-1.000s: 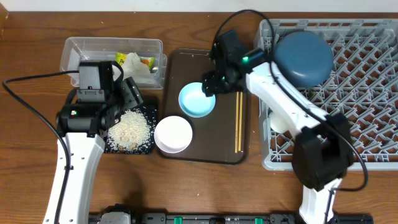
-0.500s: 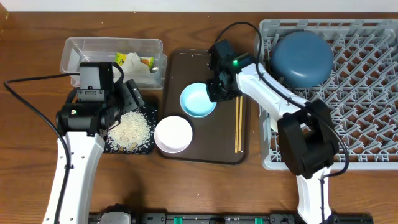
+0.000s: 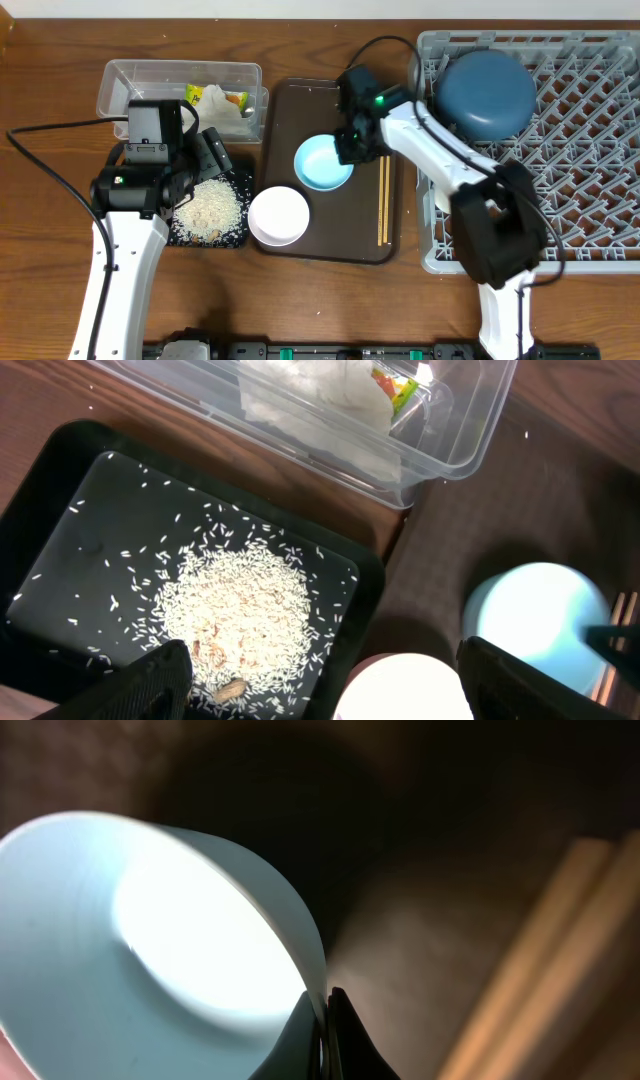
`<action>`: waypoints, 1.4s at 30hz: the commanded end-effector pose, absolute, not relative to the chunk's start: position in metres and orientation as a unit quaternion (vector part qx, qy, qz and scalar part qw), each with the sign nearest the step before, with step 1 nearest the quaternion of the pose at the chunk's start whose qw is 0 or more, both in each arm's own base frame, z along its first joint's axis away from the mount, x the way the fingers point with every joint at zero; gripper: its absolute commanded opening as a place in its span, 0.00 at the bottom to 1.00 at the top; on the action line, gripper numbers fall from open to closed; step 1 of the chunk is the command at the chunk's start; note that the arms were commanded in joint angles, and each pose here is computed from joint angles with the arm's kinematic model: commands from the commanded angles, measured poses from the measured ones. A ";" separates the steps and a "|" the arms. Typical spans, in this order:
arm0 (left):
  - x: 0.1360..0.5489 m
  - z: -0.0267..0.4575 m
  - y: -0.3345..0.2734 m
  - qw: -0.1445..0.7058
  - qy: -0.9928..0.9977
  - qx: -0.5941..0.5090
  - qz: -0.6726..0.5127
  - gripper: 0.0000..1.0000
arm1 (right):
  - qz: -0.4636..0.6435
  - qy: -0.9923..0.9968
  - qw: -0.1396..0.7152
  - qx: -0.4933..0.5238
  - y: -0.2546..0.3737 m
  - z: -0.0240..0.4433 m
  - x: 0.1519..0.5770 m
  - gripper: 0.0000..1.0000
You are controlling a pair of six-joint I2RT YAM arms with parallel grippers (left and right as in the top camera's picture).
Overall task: Sort waste into correct bins and load items into the dishwasher rack
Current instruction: 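Lift the light-blue bowl with right gripper and place it in the rack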
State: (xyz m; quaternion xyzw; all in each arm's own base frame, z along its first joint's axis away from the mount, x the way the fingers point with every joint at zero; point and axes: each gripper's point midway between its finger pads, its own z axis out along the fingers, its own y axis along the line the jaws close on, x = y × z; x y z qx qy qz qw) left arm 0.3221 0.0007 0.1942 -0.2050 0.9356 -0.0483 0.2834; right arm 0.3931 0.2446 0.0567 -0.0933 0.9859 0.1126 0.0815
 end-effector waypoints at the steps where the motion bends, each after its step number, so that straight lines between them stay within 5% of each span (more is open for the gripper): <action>1: 0.325 0.196 0.003 0.284 0.934 -0.210 -0.046 0.87 | 0.103 0.971 0.204 -0.065 0.202 0.166 0.409 0.01; 11: 0.325 0.196 0.003 0.284 0.934 -0.210 -0.046 0.87 | -0.154 0.898 0.366 0.189 -0.012 0.327 0.324 0.01; 20: 0.325 0.196 0.003 0.284 0.934 -0.210 -0.046 0.87 | -0.391 0.837 0.282 0.260 -0.112 0.351 0.228 0.01; 42: 0.325 0.196 0.003 0.284 0.934 -0.210 -0.046 0.88 | -0.634 0.759 0.122 0.080 -0.124 0.277 0.346 0.01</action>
